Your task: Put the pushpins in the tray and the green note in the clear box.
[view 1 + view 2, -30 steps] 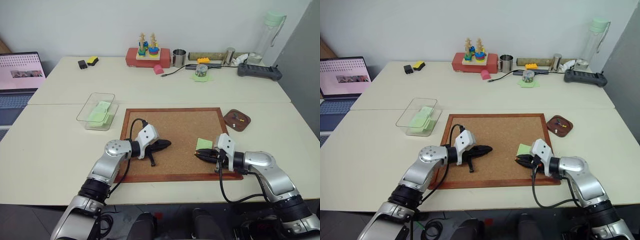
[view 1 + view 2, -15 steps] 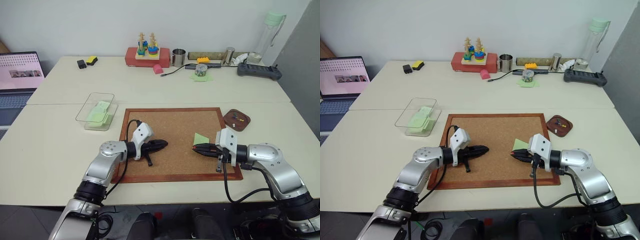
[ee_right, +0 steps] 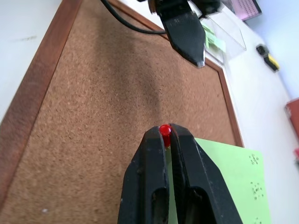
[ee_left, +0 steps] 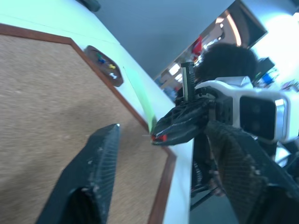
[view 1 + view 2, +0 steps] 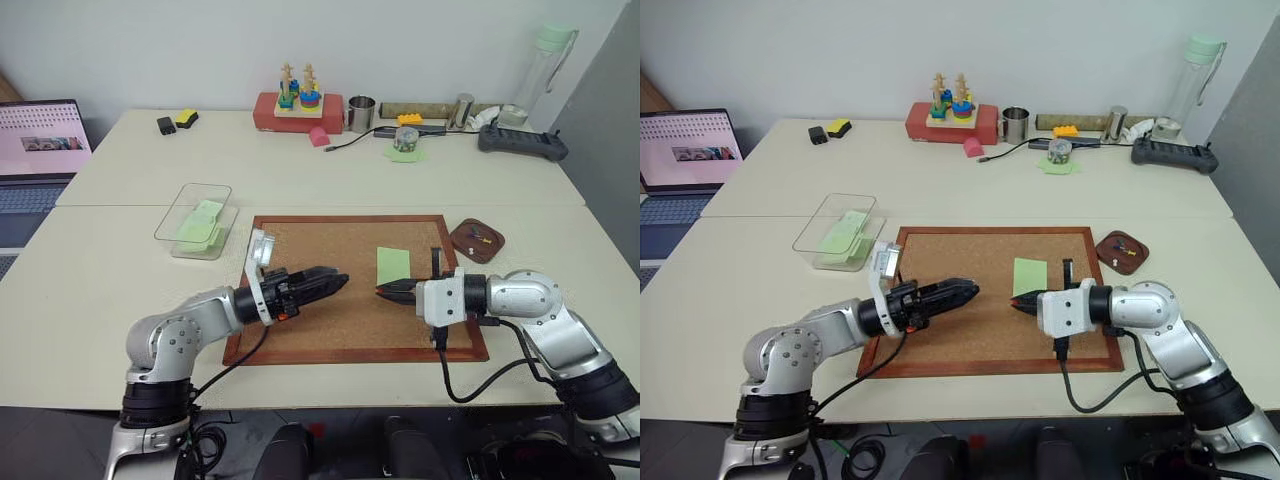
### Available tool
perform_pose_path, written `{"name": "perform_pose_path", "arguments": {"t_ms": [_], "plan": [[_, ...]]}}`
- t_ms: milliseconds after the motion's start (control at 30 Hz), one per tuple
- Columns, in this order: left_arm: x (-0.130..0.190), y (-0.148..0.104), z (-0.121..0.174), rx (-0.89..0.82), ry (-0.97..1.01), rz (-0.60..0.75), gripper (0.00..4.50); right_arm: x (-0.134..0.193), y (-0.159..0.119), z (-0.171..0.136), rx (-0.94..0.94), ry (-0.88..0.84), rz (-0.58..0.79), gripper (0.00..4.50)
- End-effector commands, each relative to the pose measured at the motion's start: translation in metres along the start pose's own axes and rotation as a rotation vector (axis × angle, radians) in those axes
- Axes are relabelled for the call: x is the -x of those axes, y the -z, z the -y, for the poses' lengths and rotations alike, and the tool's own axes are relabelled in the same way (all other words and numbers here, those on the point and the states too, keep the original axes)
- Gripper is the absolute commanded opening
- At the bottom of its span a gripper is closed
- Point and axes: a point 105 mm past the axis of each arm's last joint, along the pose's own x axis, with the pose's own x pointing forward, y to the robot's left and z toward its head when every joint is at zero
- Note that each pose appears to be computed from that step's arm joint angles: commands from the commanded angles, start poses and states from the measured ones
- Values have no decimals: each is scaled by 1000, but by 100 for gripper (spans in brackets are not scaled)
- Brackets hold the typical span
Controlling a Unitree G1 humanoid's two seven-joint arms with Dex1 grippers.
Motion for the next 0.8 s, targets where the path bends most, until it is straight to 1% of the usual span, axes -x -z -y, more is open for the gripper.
{"name": "perform_pose_path", "arguments": {"t_ms": [33, 233, 300, 367, 533, 633, 700, 800], "plan": [[-14, -1, 9, -33, 25, -12, 401, -3, -13, 6, 130, -20, 50, 0], [-32, 6, 6, -40, 32, -30, 401, -8, -19, 4, 194, -51, 86, 0], [-33, 7, 3, -52, 25, -39, 401, -9, -22, 4, 201, -54, 100, 0], [-32, 4, -2, -69, 6, -26, 401, -10, -23, 5, 203, -54, 107, 0], [-19, -13, -10, -108, -39, 36, 401, -10, -23, 7, 183, -45, 109, 0], [0, -29, -9, -177, -61, 74, 401, -6, -18, 11, 149, -29, 89, 0], [12, -33, -7, -236, -74, 54, 401, -3, -15, 15, 127, -9, 79, 0], [25, -30, -3, -293, -75, -1, 401, 1, -13, 20, 113, 8, 70, 0]]}}
